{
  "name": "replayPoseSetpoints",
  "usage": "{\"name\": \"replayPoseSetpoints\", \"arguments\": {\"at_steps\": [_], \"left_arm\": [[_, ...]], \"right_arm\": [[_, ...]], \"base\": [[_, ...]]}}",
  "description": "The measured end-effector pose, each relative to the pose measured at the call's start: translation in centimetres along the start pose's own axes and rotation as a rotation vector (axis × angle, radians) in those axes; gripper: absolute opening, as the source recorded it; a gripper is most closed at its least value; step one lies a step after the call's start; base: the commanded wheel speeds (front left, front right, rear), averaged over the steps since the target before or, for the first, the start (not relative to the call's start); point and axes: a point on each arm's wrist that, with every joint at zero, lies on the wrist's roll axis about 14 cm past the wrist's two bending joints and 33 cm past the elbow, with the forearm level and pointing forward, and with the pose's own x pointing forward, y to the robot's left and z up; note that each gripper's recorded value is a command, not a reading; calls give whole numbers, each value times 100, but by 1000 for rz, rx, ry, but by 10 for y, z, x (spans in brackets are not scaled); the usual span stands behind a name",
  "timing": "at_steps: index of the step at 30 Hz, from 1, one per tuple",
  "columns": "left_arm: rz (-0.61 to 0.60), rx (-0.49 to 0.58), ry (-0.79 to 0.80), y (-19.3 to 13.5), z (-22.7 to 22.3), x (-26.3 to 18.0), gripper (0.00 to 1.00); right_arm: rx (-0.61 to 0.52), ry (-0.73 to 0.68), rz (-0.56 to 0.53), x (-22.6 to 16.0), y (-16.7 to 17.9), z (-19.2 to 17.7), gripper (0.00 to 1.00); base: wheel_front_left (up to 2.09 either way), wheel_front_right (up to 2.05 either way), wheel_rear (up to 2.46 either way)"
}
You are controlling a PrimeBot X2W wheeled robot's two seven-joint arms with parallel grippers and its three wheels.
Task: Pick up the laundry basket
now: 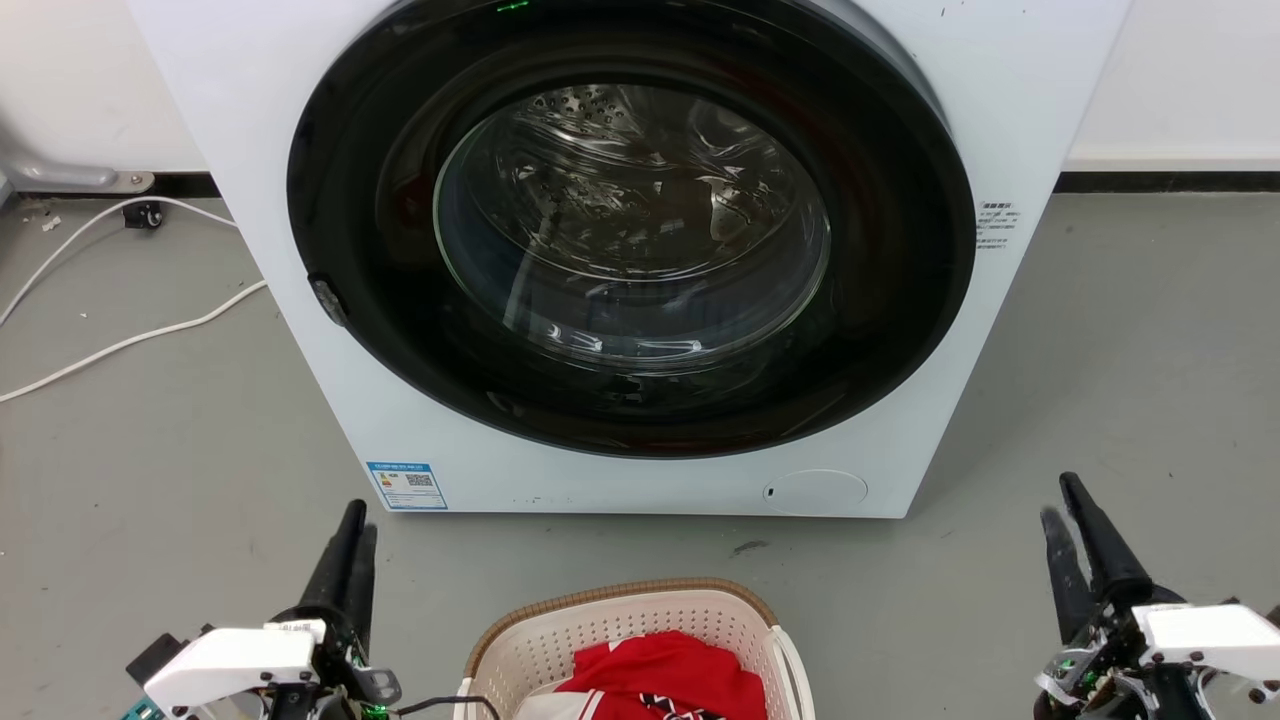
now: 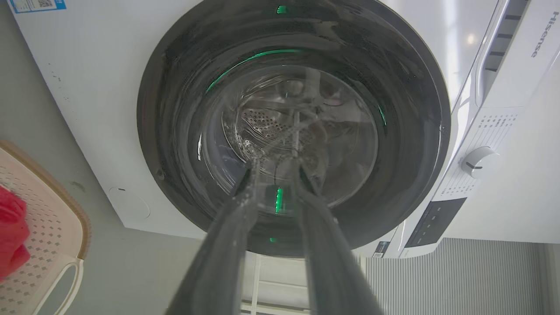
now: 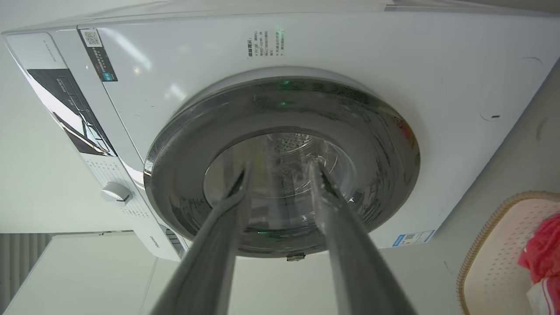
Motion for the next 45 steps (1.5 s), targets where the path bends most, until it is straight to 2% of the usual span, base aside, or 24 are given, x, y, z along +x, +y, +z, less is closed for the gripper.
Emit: {"name": "replayPoseSetpoints", "arguments": {"at_steps": [5,8,16,29,45], "left_arm": [[-8,11,-21,-2,3,-1,100],[-16,45,-37,-6,6,-1,100],[-43,221,-72,-18,13,0,100],[-50,505,-84,-28,7,-1,100],[-65,780,-111,-36,3,-5,100]], "right_arm": [[-24,-19,-8,-1,-2,2,100],[-86,-25,1,-1,2,2,100],[-254,-45,30,-1,13,5,100],[-610,-34,71,-2,26,-7,100],[-892,-33,137,-6,39,-21,100]], "base": [[0,0,0],[0,0,0],[0,0,0],[0,0,0],[0,0,0]]}}
